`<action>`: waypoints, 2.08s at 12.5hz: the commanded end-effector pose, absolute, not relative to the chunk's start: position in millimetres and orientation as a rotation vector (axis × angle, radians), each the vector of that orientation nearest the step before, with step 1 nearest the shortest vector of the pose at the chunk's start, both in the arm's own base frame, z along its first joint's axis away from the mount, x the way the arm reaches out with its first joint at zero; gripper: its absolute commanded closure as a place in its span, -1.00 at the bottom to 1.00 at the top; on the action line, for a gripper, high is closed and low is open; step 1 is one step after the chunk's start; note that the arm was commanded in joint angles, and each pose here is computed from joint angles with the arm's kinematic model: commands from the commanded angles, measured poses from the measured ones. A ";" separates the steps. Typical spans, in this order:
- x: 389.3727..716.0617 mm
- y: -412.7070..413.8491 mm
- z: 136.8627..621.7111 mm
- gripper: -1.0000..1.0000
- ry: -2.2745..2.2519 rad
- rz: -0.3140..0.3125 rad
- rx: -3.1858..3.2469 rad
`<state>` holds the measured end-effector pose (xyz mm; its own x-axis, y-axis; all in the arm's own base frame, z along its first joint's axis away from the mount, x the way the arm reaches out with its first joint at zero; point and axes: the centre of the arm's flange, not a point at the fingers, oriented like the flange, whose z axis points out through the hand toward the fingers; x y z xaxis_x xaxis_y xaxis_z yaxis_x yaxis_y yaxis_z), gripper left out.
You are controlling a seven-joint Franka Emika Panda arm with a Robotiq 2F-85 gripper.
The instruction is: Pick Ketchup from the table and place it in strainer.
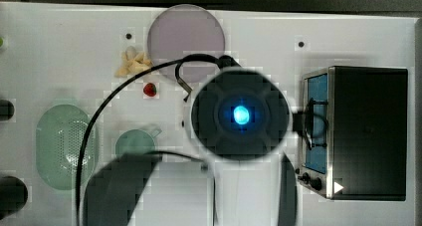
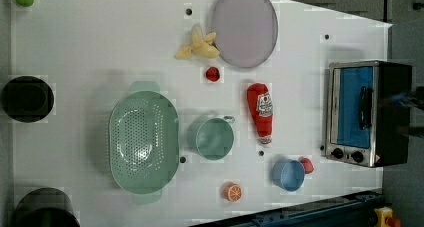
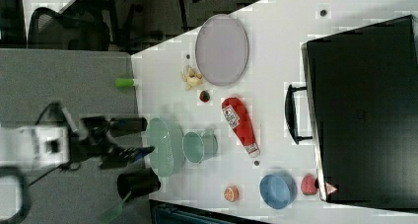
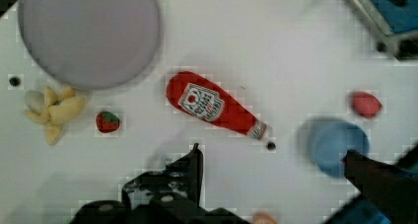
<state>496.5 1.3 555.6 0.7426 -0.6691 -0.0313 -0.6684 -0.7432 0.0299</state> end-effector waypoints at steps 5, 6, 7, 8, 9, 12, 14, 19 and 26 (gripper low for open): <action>526.9 26.9 379.5 -1.00 -0.134 -0.211 3.150; 527.4 27.0 363.3 -1.00 -0.003 -0.181 3.163; 527.1 26.9 347.3 -1.00 0.111 -0.149 3.169; 525.8 27.1 330.6 -1.00 0.210 -0.128 3.170; 523.3 27.7 313.9 -1.00 0.298 -0.120 3.168; 515.0 29.8 265.9 -1.00 0.331 -0.125 3.176; 511.4 30.5 235.6 -1.00 0.326 -0.106 3.184; 499.2 29.6 171.2 -1.00 0.306 -0.106 3.202; 505.4 32.8 167.8 -0.25 0.311 -0.032 3.204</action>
